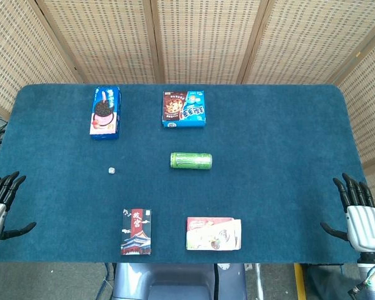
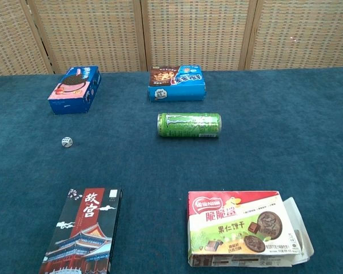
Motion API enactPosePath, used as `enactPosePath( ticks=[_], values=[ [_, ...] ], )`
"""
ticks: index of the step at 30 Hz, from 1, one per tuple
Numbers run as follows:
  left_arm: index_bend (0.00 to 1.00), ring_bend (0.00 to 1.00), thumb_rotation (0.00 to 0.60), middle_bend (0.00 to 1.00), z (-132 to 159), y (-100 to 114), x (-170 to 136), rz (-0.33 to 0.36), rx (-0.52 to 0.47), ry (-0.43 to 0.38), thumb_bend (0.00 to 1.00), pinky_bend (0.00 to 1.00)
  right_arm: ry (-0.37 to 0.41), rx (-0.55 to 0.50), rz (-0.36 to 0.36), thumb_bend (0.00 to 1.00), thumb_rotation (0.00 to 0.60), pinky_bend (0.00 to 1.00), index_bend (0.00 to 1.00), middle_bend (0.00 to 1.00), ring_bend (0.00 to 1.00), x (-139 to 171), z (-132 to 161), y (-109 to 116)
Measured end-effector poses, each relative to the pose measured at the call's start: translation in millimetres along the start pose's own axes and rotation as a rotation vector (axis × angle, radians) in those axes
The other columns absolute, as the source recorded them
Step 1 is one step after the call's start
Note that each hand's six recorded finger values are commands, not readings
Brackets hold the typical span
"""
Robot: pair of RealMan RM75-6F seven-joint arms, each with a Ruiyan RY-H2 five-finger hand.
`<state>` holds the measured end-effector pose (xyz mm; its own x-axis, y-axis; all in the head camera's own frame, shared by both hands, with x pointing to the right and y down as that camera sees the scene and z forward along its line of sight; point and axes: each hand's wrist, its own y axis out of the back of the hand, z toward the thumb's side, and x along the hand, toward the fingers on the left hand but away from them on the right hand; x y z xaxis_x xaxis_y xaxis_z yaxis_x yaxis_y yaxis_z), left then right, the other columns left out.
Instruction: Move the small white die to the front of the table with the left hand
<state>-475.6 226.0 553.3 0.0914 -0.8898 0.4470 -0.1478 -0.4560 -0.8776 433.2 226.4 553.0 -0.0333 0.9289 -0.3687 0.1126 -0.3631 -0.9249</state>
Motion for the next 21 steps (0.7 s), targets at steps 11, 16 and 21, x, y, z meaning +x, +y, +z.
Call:
enactPosePath(
  ticks=[11, 16, 21],
  values=[
    [0.0, 0.0, 0.6, 0.0, -2, -3, 3, -0.012, -0.002, 0.007, 0.0, 0.0, -0.002, -0.002, -0.002, 0.0, 0.6, 0.0, 0.03, 0.0, 0.0, 0, 0, 0],
    [0.0, 0.0, 0.6, 0.0, 0, -9, 13, -0.05, -0.013, -0.001, 0.0, 0.0, -0.006, -0.004, 0.001, 0.0, 0.6, 0.0, 0.03, 0.0, 0.0, 0, 0, 0],
    [0.0, 0.0, 0.6, 0.0, 9, -14, 48, -0.11, -0.006, -0.026, 0.0, 0.0, -0.006, -0.005, 0.001, 0.0, 0.6, 0.0, 0.04, 0.0, 0.0, 0, 0, 0]
  ],
)
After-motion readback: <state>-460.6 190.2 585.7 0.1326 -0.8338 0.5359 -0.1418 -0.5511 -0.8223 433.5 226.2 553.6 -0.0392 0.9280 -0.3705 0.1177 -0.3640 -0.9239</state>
